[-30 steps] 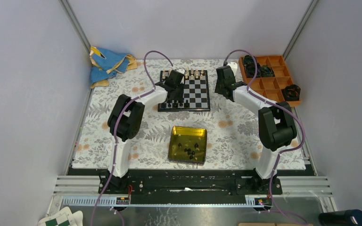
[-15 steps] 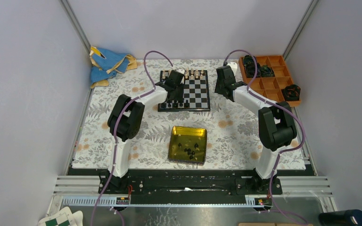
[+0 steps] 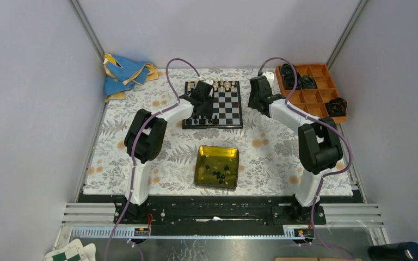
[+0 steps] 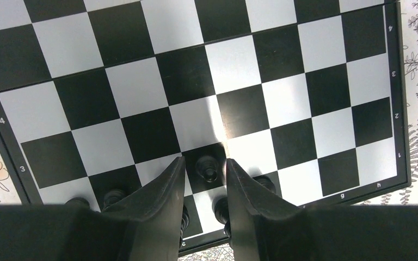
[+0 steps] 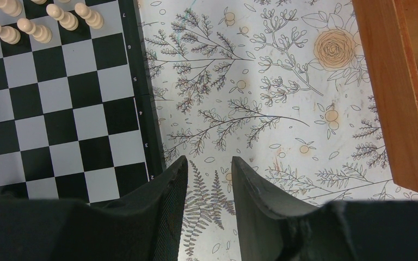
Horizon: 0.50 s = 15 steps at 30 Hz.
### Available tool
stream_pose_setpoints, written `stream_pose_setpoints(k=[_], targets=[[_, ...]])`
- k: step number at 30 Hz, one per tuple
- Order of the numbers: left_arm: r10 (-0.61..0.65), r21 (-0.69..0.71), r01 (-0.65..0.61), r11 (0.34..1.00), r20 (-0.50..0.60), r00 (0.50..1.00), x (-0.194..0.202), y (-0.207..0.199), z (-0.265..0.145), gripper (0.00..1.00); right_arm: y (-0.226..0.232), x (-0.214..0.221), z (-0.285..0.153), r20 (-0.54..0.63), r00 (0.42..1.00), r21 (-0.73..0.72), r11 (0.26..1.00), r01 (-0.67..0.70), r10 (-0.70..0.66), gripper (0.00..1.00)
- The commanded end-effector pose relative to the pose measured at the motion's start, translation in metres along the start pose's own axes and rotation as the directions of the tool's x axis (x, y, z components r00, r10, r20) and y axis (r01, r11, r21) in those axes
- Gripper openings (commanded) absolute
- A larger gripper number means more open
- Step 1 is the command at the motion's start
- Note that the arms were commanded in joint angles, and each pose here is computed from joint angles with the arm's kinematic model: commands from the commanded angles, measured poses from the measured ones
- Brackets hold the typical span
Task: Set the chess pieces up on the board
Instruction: Place the chess piece on the chessboard.
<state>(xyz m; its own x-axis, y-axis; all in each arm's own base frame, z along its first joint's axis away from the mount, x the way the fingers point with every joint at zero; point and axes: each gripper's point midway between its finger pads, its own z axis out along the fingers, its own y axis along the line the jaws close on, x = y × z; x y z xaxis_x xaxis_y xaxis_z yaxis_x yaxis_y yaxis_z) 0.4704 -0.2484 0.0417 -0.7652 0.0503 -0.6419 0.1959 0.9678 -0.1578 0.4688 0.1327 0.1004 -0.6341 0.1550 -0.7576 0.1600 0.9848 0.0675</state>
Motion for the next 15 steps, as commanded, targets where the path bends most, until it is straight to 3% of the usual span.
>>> stream_pose_setpoints(k=[1, 15], targets=[[0.005, -0.002, -0.005, 1.0, 0.068, 0.998, -0.028, -0.006, -0.012, 0.4, 0.004, -0.021, -0.004, 0.05, 0.998, -0.021, 0.999, -0.034, 0.035, 0.42], [0.014, 0.005, -0.015, 1.0, 0.167, 0.986, -0.074, -0.014, -0.037, 0.4, 0.004, -0.031, -0.011, 0.072, 0.997, -0.023, 0.999, -0.034, 0.035, 0.42]])
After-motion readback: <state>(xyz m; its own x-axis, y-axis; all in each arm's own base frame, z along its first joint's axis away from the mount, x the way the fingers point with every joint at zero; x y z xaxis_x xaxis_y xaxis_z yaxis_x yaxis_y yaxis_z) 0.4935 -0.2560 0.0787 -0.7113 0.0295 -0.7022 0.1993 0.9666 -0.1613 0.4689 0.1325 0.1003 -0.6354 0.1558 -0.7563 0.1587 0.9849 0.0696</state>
